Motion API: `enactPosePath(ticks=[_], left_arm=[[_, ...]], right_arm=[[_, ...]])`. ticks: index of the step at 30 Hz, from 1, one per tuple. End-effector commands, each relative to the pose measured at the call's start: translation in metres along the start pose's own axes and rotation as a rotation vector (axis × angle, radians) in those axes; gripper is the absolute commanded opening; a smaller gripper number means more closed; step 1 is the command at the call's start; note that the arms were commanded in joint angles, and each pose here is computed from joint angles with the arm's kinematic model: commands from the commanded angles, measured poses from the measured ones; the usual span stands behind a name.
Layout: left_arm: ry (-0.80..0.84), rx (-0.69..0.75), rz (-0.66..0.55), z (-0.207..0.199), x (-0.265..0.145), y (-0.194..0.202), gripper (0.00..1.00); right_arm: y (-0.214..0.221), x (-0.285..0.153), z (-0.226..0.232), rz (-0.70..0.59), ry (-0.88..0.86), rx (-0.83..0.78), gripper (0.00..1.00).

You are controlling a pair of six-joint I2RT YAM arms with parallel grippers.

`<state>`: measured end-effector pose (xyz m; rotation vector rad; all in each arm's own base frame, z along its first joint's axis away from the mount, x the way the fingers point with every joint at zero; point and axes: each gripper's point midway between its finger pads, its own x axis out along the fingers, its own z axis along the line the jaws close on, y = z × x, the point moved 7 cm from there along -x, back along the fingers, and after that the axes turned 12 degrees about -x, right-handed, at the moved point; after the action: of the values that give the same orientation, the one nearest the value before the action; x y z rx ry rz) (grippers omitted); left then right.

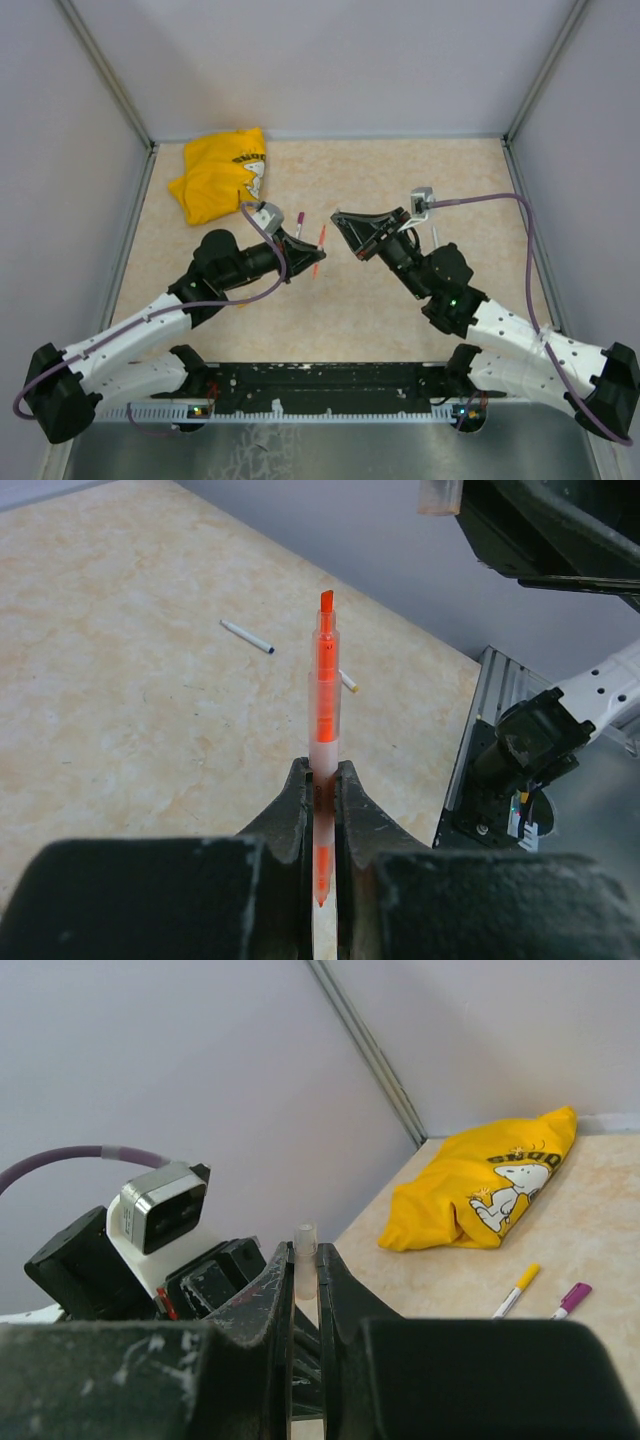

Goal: Insert the pens into the pen caps
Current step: Insert the pen cap onto the pen.

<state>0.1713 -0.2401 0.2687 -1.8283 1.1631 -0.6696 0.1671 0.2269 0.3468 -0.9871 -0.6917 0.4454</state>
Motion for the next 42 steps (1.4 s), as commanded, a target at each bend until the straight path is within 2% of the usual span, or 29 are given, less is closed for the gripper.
enactPosePath(ticks=[1, 42], left_arm=[[0.095, 0.044, -0.031, -0.013, 0.003, -0.014, 0.00], [0.142, 0.057, -0.024, -0.018, 0.005, -0.016, 0.00]], right_arm=[[-0.033, 0.007, 0.011, -0.107, -0.035, 0.004, 0.00], [-0.007, 0.007, 0.003, 0.019, -0.010, -0.036, 0.00]])
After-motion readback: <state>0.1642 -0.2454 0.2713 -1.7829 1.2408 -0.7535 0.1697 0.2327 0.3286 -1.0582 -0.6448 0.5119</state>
